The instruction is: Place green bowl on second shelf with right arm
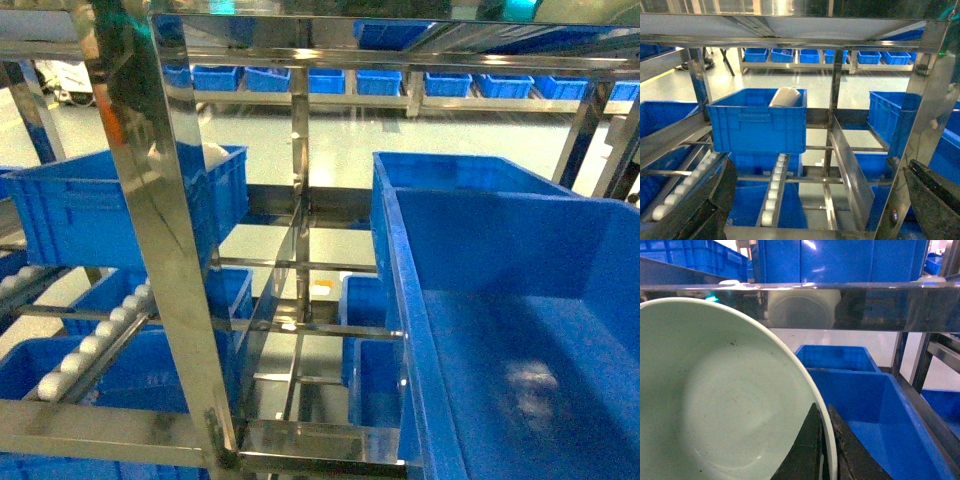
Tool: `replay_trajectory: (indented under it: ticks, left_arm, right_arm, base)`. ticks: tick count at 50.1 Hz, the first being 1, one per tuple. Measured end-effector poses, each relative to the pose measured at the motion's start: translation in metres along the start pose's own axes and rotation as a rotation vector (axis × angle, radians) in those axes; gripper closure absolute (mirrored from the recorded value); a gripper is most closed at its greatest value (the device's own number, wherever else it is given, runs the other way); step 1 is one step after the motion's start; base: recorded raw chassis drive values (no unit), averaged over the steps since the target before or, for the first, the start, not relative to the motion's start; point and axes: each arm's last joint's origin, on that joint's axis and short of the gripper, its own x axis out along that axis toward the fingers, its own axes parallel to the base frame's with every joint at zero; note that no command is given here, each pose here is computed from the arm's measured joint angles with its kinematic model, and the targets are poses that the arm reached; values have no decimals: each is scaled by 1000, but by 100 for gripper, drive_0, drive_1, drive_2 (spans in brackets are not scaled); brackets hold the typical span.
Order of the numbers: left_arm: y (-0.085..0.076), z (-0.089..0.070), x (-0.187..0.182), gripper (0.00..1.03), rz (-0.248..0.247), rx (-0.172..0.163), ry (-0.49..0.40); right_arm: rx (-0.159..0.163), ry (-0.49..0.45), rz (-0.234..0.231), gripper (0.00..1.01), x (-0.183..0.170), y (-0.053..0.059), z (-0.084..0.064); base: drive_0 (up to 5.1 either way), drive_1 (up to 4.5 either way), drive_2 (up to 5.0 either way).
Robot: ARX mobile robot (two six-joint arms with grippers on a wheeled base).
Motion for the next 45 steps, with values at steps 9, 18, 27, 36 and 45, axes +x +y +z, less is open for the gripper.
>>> replay_trajectory:
  ticks: [9, 18, 27, 36, 45]
  left_arm:
    - [0, 0, 0, 5, 4, 0, 2]
    - [0, 0, 0, 5, 3, 0, 0]
    - [0, 0, 0, 5, -2, 0, 0]
    - [0, 0, 0, 5, 0, 0, -1]
    - [0, 0, 0, 5, 0, 0, 0]
  right_arm:
    - [-1, -3, 1, 99, 0, 0, 0]
    - [0, -1, 2, 99, 0, 0, 0]
    - [-1, -3, -1, 99, 0, 0, 0]
    - [-1, -5, 0, 99, 0, 0, 0]
    - [-1, -5, 0, 99, 0, 0, 0]
  base:
    - [258, -218, -24]
    - [325, -272, -35]
    - [0, 0, 0]
    - [5, 225, -215]
    - [0, 410, -411]
